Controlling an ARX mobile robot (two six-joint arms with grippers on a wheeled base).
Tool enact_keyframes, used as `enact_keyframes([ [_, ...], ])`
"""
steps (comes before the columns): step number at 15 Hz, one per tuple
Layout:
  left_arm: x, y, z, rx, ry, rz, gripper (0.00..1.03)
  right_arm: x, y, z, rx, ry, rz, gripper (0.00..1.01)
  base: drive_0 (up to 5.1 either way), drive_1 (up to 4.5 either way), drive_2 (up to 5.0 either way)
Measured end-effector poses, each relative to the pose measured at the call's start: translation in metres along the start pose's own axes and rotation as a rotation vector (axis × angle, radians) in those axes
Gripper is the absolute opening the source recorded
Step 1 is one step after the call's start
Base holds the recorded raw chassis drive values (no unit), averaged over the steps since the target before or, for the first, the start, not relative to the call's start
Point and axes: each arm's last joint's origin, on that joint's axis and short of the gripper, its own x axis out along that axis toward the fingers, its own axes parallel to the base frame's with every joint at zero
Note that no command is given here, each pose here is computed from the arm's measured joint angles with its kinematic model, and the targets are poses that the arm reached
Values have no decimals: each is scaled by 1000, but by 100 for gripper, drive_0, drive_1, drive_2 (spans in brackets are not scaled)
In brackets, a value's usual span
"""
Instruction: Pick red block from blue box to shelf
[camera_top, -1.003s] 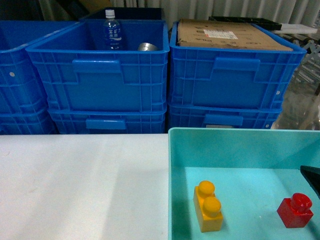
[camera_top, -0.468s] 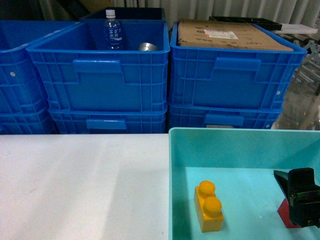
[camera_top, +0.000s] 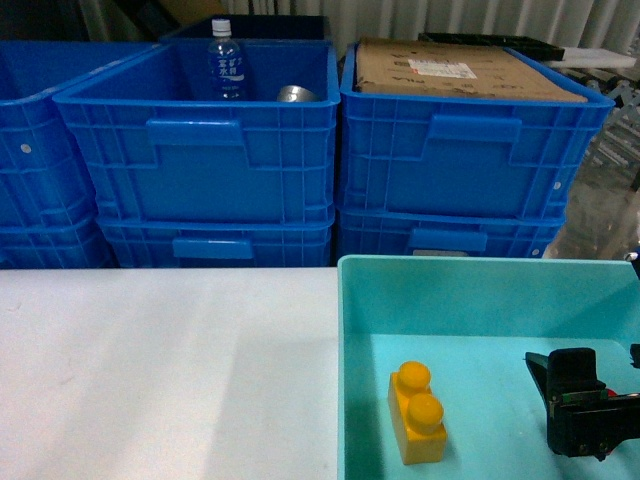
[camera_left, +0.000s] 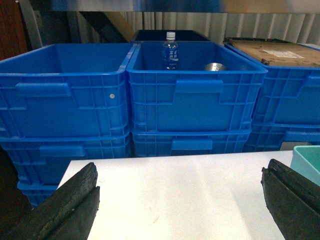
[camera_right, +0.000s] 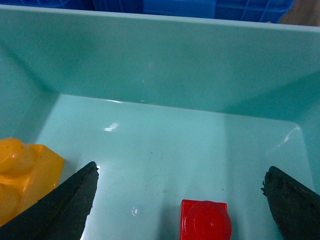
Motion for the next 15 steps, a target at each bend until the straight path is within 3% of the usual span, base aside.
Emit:
enact_keyframes([
  [6, 0, 0, 0, 0, 0, 0, 98, 3, -9, -15, 26, 14, -9, 98, 0, 0, 0],
  [15, 0, 0, 0, 0, 0, 0, 98, 6, -21, -20, 16, -14, -17, 98, 0, 0, 0],
])
